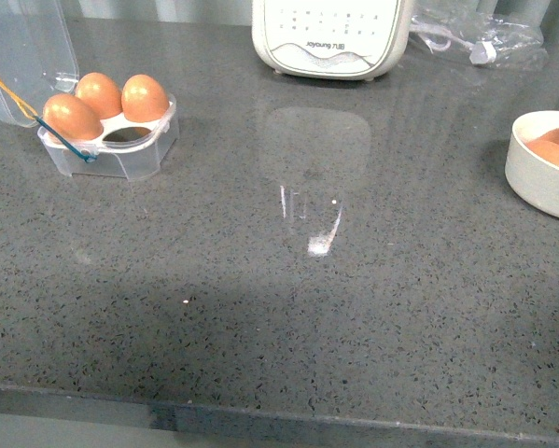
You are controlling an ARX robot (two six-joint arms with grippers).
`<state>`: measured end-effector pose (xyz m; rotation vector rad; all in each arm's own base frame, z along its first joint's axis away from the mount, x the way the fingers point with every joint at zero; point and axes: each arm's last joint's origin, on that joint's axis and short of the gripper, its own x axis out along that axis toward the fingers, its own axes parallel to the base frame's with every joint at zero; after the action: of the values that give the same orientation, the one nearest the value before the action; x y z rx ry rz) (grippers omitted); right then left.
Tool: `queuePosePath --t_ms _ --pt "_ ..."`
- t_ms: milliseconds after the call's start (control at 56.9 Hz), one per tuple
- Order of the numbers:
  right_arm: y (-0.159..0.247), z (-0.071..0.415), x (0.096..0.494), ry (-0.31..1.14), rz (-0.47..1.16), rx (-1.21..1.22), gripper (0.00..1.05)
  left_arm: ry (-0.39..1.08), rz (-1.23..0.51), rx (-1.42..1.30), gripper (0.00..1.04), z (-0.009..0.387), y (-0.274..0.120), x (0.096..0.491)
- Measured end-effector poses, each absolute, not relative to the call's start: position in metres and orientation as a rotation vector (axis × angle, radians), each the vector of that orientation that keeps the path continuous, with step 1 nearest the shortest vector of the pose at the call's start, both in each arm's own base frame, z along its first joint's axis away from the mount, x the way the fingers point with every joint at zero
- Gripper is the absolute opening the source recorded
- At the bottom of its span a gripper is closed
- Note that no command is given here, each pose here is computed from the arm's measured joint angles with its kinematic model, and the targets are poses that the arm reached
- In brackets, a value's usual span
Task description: Put egg into box
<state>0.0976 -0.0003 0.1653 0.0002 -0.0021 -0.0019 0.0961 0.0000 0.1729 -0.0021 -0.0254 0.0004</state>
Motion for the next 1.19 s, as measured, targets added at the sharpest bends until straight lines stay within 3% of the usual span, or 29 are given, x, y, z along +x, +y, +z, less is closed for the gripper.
queuePosePath --t_ms 176,510,703,1037,1195 --pt "0.002 0.161 0.098 0.092 -0.184 0.106 0.97 -0.025 0.001 -0.002 0.98 0.173 0.000 0.096" --pt "-0.003 0.194 0.119 -0.021 -0.136 0.135 0.97 -0.026 0.000 -0.002 0.98 0.173 0.000 0.096" --pt "-0.015 0.237 0.172 -0.052 -0.102 0.104 0.97 -0.026 0.000 -0.002 0.98 0.173 0.000 0.096" --pt "-0.020 0.250 0.289 0.178 0.001 0.090 0.97 -0.025 0.000 -0.002 0.98 0.173 0.000 0.096" --pt "-0.008 0.242 0.304 0.283 0.123 0.068 0.97 -0.026 0.000 -0.002 0.98 0.173 0.000 0.096"
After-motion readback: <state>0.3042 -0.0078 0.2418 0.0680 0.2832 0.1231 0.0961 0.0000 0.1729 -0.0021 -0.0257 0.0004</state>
